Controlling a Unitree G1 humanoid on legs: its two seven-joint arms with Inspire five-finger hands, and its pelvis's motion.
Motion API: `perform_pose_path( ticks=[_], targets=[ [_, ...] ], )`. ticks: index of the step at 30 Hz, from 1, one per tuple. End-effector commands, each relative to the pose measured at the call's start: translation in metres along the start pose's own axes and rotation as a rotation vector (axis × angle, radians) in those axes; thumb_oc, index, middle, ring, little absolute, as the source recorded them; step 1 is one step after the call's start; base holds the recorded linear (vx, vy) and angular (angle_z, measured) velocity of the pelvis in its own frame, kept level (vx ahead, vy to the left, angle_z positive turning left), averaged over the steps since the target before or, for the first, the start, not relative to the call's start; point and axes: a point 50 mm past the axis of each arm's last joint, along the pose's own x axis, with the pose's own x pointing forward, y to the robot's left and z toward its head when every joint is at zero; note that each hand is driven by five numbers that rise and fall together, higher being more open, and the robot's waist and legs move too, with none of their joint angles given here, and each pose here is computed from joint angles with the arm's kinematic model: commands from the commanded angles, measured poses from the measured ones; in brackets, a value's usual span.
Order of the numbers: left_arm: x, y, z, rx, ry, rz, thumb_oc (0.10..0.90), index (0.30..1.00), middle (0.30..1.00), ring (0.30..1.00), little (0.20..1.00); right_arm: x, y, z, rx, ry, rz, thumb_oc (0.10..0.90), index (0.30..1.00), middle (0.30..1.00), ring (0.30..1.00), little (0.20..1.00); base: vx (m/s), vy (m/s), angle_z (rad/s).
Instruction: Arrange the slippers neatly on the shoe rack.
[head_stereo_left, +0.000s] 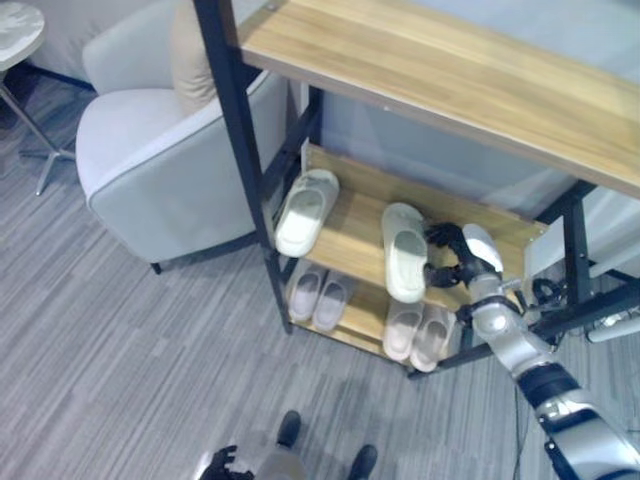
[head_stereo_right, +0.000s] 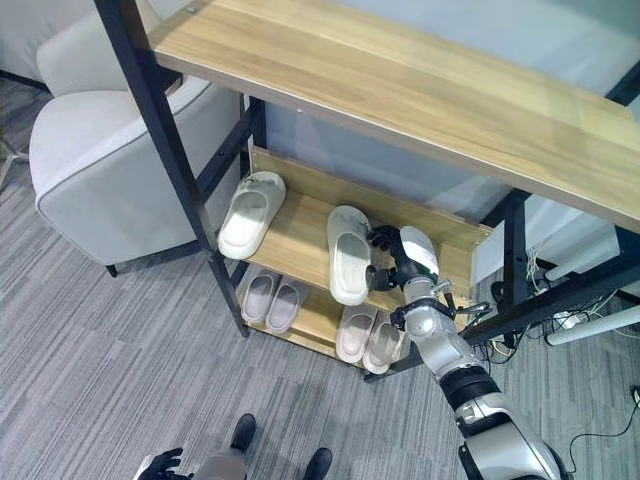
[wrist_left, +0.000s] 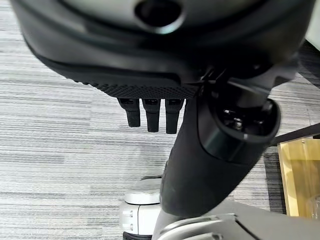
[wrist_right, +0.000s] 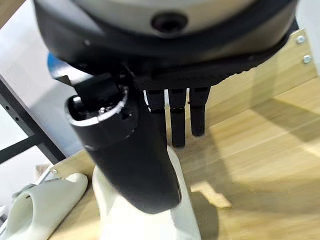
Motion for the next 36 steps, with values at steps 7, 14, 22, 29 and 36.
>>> perform_pose_path(
  ticks=[7,14,22,29,36],
  targets=[
    [-0.003,-0.02,-0.004,0.026,0.028,-0.058,0.8,0.9,0.9,0.9,0.9,0.015,-0.028,0.026,-0.03,-0.125,-0.128,0.8,0.9,0.9,0.9,0.9,0.0,0.0,0.0],
    [-0.003,-0.02,-0.004,0.01,0.037,-0.052,0.8,0.9,0.9,0.9,0.9,0.0,-0.048,0.035,-0.003,-0.206,-0.222,0.8,0.9,0.9,0.9,0.9,0.0,0.0,0.0],
    [-0.004,-0.02,-0.007,0.0,0.047,-0.055,0.8,0.9,0.9,0.9,0.9,-0.025,-0.067,0.051,0.044,-0.338,-0.264,0.8,0.9,0.9,0.9,0.9,0.0,0.0,0.0],
    [-0.004,-0.022,-0.007,0.006,0.047,-0.07,0.8,0.9,0.9,0.9,0.9,-0.031,-0.064,0.064,0.066,-0.409,-0.212,0.8,0.9,0.9,0.9,0.9,0.0,-0.007,-0.08],
    [-0.004,-0.023,-0.005,0.016,0.04,-0.076,0.8,0.9,0.9,0.9,0.9,-0.022,-0.054,0.077,0.09,-0.432,-0.177,0.8,0.9,0.9,0.9,0.9,0.0,0.0,-0.02]
  ],
)
